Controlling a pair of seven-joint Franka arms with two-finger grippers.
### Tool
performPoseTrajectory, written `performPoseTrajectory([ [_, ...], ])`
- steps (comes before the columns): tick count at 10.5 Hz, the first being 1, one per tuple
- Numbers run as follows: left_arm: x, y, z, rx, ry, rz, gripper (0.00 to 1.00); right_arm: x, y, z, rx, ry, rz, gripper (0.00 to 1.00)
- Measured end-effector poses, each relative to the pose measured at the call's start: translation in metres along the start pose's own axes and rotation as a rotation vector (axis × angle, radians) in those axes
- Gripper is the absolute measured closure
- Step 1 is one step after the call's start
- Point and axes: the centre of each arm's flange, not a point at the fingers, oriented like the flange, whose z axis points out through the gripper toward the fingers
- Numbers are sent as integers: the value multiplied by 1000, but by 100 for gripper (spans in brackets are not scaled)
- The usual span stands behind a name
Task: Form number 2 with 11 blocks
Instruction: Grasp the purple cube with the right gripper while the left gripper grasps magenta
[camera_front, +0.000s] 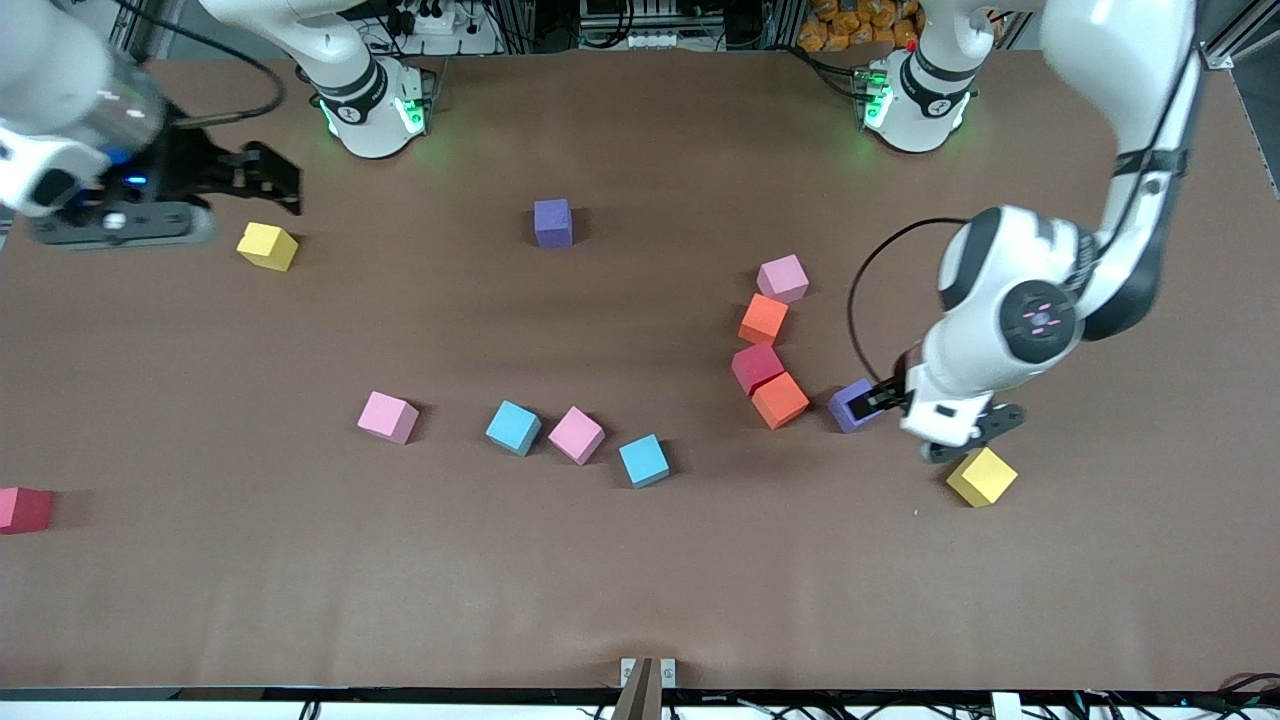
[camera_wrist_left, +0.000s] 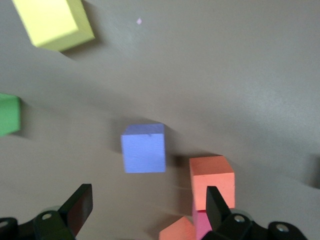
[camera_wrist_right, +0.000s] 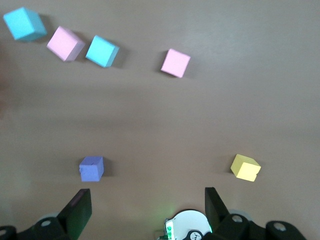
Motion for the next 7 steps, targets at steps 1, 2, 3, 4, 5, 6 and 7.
performPoseTrajectory([
  [1, -6, 12, 10, -8, 3, -39, 0, 0, -20, 11, -9, -13, -24, 0],
  [2, -15, 24, 18, -14, 5, -77, 0, 1, -36, 27, -17, -23, -28, 0],
  [3, -26, 36, 27, -13, 3, -103, 0, 4, -49, 45, -24, -31, -18, 0],
  [4, -37, 47, 36, -6, -4, -113, 0, 7, -60, 63, -30, -38, -12, 0],
  [5, -47, 56, 43, 3, -11, -108, 0, 9, -67, 78, -33, -40, -15, 0],
  [6, -57, 64, 52, 12, -18, -100, 0, 9, -75, 91, -34, -35, -24, 0],
  [7, -68, 72, 61, 24, -27, -90, 0, 8, -82, 106, -35, -30, -36, 0],
])
